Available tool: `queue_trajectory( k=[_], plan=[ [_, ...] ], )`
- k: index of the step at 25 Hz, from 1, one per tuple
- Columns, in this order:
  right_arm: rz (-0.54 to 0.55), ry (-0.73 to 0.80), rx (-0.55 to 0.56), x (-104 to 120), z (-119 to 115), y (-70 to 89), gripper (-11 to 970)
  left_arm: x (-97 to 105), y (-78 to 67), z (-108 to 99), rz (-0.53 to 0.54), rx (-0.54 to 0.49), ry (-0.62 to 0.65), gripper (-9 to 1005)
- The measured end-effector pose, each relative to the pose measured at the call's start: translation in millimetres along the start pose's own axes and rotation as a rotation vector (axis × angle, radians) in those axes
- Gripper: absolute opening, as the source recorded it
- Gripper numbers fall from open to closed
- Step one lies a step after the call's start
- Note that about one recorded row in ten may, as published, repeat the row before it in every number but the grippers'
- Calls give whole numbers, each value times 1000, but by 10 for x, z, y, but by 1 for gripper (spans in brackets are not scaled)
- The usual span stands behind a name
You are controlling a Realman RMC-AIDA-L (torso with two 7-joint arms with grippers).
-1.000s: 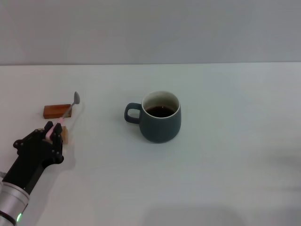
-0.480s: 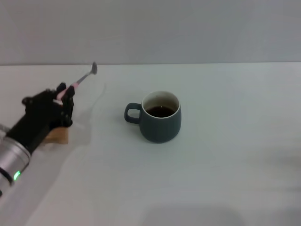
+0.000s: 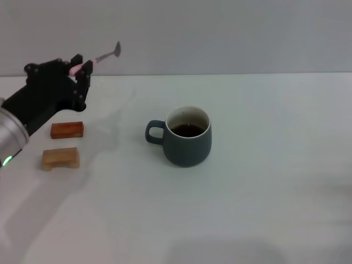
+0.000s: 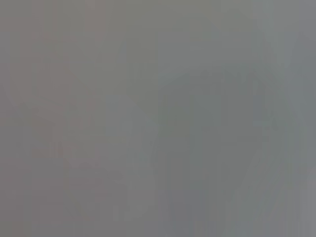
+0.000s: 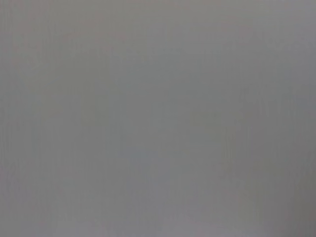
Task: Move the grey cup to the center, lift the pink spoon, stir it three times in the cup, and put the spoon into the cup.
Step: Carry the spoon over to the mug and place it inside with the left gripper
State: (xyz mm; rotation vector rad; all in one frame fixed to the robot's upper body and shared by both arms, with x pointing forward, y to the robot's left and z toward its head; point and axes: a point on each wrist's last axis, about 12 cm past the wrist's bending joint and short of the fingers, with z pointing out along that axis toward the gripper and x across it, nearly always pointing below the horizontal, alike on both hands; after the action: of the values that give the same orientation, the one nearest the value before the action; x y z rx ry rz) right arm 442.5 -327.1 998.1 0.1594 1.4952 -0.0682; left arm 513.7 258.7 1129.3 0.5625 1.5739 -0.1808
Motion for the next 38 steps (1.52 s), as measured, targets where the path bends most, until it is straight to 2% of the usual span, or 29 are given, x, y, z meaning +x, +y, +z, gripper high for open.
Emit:
queue_trajectory(
  k=[7, 13, 18, 25, 32, 38],
  plan=[
    [-3, 5, 7, 8, -26, -22, -2, -323, -130, 60, 159, 35, 96, 146],
    [-7, 7, 9, 11, -33, -33, -1, -643, -324, 102, 331, 78, 179, 146],
    [-7, 8, 9, 12, -34, -35, 0, -793, -399, 120, 410, 112, 207, 146],
    [-9, 13, 14, 21, -61, -52, -1, -1010, -444, 195, 471, 170, 213, 146],
    [-9, 17, 22, 28, -89, -71, 0, -1096, -435, 257, 482, 236, 205, 146],
    [-10, -12, 60, -3, -150, -143, 0, -1078, -425, 263, 509, 276, 240, 145]
  ],
)
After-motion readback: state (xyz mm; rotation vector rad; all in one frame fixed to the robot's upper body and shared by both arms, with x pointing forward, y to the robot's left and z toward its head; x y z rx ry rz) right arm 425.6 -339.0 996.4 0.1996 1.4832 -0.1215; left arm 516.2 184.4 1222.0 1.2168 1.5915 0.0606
